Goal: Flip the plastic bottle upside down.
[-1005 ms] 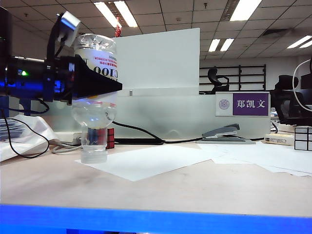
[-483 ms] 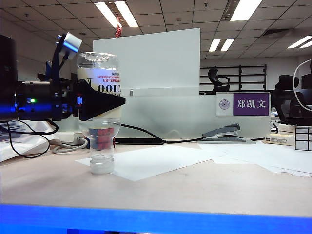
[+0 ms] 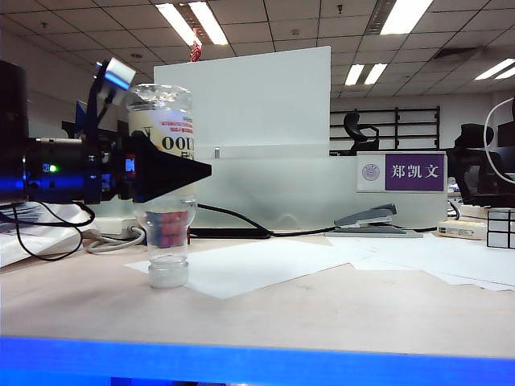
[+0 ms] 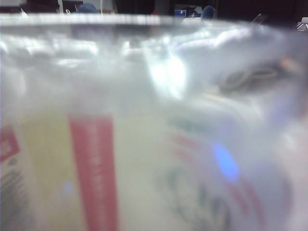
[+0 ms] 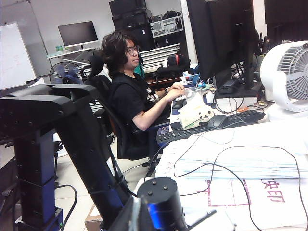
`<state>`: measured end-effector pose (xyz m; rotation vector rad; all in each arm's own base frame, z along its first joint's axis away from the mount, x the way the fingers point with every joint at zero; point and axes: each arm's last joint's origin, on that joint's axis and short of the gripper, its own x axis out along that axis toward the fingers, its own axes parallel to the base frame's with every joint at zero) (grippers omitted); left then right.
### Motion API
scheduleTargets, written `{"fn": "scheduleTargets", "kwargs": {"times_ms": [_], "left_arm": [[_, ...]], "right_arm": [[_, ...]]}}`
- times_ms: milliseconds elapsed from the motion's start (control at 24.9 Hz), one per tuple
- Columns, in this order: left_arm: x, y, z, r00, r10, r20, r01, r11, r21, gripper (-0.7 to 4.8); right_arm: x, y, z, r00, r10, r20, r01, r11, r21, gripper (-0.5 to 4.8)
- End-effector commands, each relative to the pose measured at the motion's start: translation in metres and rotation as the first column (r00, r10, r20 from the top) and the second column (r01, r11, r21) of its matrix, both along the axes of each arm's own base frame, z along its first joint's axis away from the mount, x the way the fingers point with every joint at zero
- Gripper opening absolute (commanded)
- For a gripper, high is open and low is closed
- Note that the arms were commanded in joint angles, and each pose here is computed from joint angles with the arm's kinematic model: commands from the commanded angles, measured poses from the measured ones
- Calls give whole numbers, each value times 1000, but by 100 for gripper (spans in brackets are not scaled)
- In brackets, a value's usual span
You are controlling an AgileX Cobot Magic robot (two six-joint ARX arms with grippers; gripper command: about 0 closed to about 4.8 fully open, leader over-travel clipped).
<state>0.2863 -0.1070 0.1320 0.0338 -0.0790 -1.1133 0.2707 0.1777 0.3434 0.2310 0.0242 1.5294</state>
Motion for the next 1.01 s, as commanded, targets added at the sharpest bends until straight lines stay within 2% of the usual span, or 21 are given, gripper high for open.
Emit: {"fn": "scheduleTargets", "kwargs": {"times_ms": [40, 282, 523, 684, 1005], "left_arm": [[-1, 0, 3, 1000, -9, -4, 9, 1000, -21, 479], [-2, 2, 19, 999, 5, 44, -3, 999, -41, 479], [-1, 23, 46, 998, 64, 13, -61, 990, -129, 479], [-8, 28, 63, 999, -32, 19, 34, 989, -146, 479], [-16, 29, 84, 998, -49, 34, 55, 980, -190, 479]], "right_arm": [[-2, 0, 3, 1000, 6, 10, -6, 1000, 6, -5], [-4, 3, 3, 1000, 19, -6, -19, 1000, 8, -6], [-7, 1, 7, 999, 29, 12, -30, 999, 14, -6], [-7, 2, 8, 1000, 26, 11, -26, 1000, 18, -6], [-12, 8, 12, 999, 42, 15, -43, 998, 44, -6]]}}
